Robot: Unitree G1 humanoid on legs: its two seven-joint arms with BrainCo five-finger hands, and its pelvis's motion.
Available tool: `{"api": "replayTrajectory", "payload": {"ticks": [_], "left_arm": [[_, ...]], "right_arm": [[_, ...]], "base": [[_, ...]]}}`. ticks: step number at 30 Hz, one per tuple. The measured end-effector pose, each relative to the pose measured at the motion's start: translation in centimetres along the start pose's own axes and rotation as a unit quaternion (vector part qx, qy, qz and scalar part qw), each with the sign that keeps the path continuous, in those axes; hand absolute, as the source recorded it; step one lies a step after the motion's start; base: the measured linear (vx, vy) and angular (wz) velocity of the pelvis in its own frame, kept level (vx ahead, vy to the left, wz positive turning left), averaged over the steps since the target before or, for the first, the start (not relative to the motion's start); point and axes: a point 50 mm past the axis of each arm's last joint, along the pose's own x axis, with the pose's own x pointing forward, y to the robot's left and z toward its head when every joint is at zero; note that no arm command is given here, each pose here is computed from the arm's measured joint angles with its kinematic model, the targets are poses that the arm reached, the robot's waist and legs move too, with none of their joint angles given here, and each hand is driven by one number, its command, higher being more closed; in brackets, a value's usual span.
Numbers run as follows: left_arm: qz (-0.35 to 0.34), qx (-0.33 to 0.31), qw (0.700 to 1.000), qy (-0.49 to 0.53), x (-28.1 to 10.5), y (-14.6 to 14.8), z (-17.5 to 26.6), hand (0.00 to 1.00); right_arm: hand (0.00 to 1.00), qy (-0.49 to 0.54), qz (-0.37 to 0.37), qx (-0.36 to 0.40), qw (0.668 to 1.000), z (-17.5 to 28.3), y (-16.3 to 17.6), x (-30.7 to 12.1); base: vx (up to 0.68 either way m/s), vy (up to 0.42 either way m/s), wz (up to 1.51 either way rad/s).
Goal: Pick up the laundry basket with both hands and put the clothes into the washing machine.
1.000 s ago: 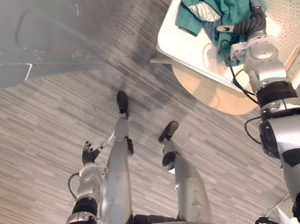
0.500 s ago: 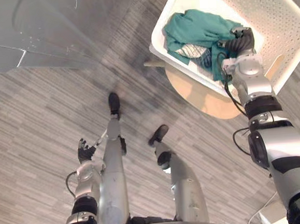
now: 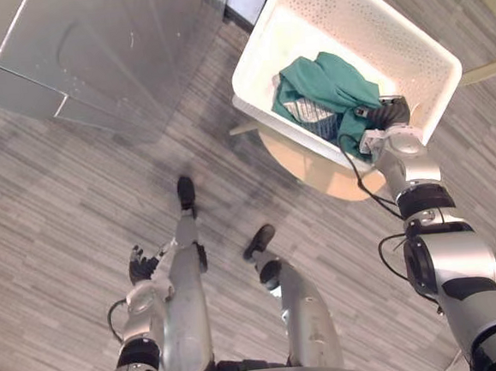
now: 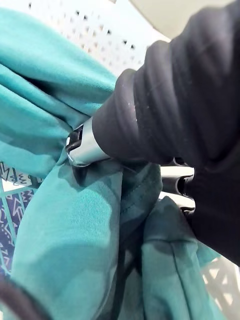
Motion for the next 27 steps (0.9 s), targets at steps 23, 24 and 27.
{"api": "replayTrajectory", "payload": {"ticks": [23, 24, 27], "left_arm": [[0.03, 0.127, 0.982, 0.133, -2.7, 6.6, -7.2, 0.0], [0.026, 0.124, 0.984, 0.122, -2.7, 6.4, -6.9, 0.0], [0.008, 0.12, 0.989, 0.084, -2.7, 5.5, -5.4, 0.0]], "right_arm": [[1.0, -0.11, -0.024, 0.095, 0.989, -0.8, -2.9, -5.5], [1.0, -0.113, -0.028, 0.102, 0.988, -0.8, -3.1, -5.6], [1.0, -0.119, -0.029, 0.108, 0.987, -0.6, -3.1, -5.7]], "base": [[0.05, -0.043, 0.09], [0.09, -0.048, 0.04], [0.08, -0.041, -0.04]]}}
